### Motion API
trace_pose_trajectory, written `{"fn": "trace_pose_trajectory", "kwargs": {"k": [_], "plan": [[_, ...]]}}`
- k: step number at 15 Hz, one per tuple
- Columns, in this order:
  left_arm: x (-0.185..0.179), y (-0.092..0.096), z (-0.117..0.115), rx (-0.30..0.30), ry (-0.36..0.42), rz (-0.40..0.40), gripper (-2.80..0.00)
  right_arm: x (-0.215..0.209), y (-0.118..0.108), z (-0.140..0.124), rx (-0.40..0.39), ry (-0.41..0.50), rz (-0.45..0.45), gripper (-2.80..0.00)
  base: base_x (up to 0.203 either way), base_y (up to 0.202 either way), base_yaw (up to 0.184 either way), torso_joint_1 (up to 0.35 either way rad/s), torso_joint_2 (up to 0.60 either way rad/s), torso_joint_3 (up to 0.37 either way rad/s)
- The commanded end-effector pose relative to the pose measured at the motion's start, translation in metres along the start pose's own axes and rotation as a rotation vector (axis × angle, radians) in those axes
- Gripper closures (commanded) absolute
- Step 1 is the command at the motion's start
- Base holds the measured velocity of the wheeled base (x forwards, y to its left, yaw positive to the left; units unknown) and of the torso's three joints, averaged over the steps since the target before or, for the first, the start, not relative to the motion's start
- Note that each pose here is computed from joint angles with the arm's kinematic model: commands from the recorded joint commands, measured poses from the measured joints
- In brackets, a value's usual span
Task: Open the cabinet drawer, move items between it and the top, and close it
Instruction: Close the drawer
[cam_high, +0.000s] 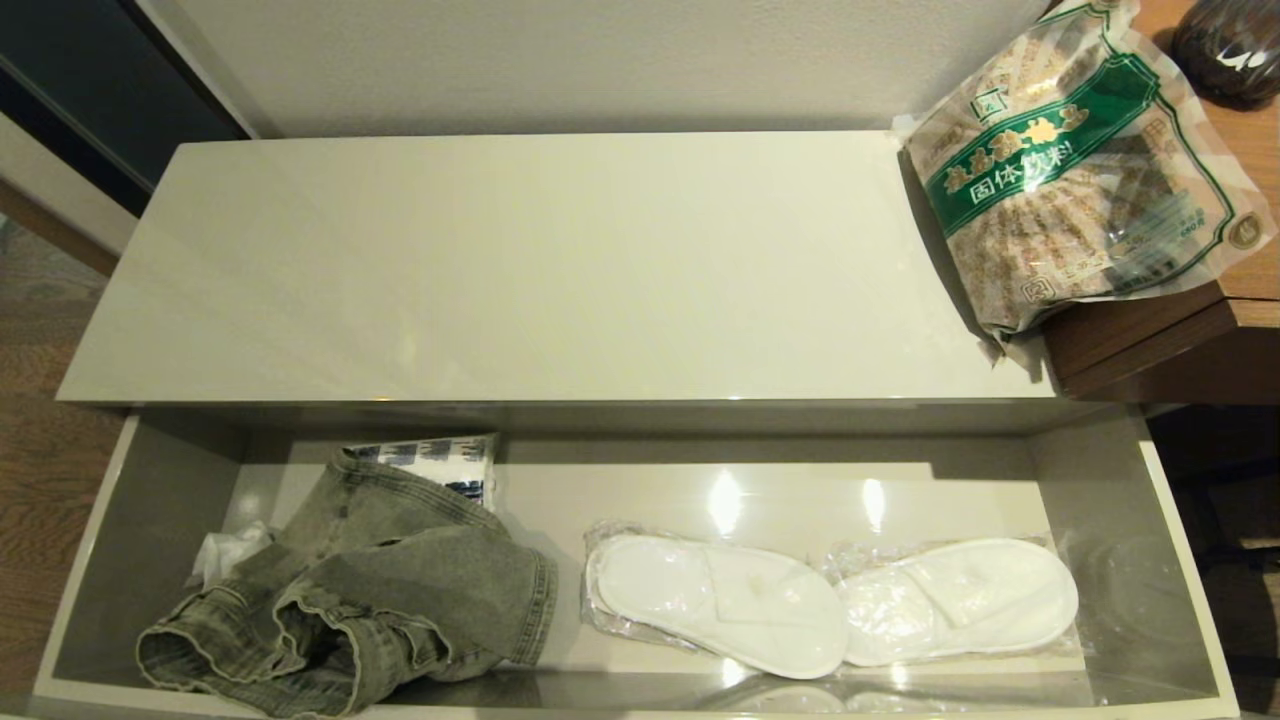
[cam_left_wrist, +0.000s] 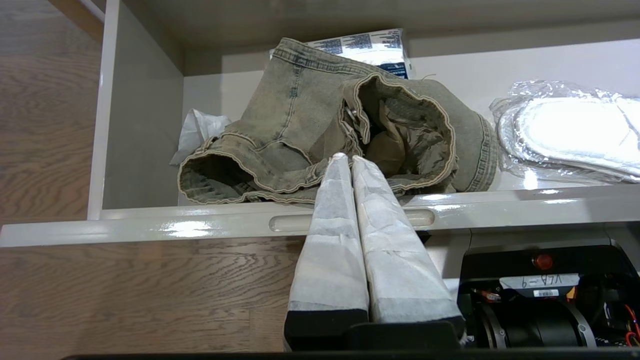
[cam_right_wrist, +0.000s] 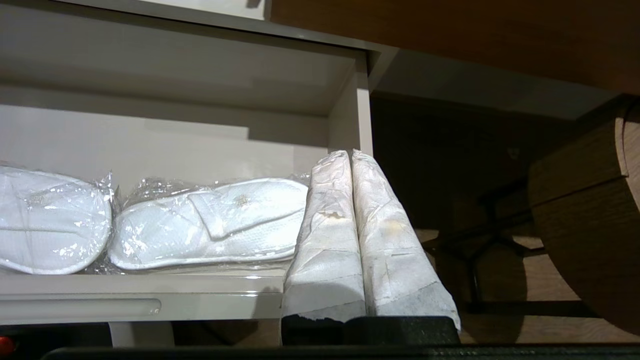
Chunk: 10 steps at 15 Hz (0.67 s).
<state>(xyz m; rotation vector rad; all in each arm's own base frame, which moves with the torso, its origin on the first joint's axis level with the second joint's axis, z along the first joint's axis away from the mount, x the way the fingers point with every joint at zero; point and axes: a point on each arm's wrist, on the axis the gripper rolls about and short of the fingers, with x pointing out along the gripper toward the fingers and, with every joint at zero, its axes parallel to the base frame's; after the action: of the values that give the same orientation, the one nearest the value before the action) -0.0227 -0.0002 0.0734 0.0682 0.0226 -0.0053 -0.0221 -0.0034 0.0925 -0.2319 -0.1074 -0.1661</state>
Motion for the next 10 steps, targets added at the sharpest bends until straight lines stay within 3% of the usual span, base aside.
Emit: {"fn": "trace_pose_trajectory", "kwargs": {"k": [1,2,4,5,8,10], "plan": [[0.0000,0.0000,0.0000,0.001,0.000,0.000,0.00,0.0004,0.0005,-0.0013,-0.015,0.004,0.004,0.00,0.000,0.000,0.000,0.000,0.00,0.000],[0.0000,-0.0001,0.0000,0.001,0.000,-0.002,0.00,-0.0002,0.0004,-0.0015,-0.071,-0.001,0.004,0.00,0.000,0.000,0.000,0.000,0.00,0.000],[0.0000,0.0000,0.0000,0.001,0.000,0.000,0.00,-0.0004,0.0004,-0.0016,-0.071,-0.002,0.003,0.00,0.000,0.000,0.000,0.000,0.00,0.000],[0.0000,0.0000,0.0000,0.001,0.000,0.000,0.00,-0.0005,0.0007,-0.0019,-0.043,0.002,0.015,0.00,0.000,0.000,0.000,0.000,0.00,0.000],[0.0000,0.0000,0.0000,-0.001,0.000,0.000,0.00,-0.0021,0.0052,-0.0087,0.107,0.080,0.161,0.00,0.000,0.000,0.000,0.000,0.00,0.000],[0.0000,0.0000,0.0000,-0.001,0.000,0.000,0.00,-0.0022,0.0051,-0.0081,0.127,0.081,0.162,0.00,0.000,0.000,0.000,0.000,0.00,0.000]]}}
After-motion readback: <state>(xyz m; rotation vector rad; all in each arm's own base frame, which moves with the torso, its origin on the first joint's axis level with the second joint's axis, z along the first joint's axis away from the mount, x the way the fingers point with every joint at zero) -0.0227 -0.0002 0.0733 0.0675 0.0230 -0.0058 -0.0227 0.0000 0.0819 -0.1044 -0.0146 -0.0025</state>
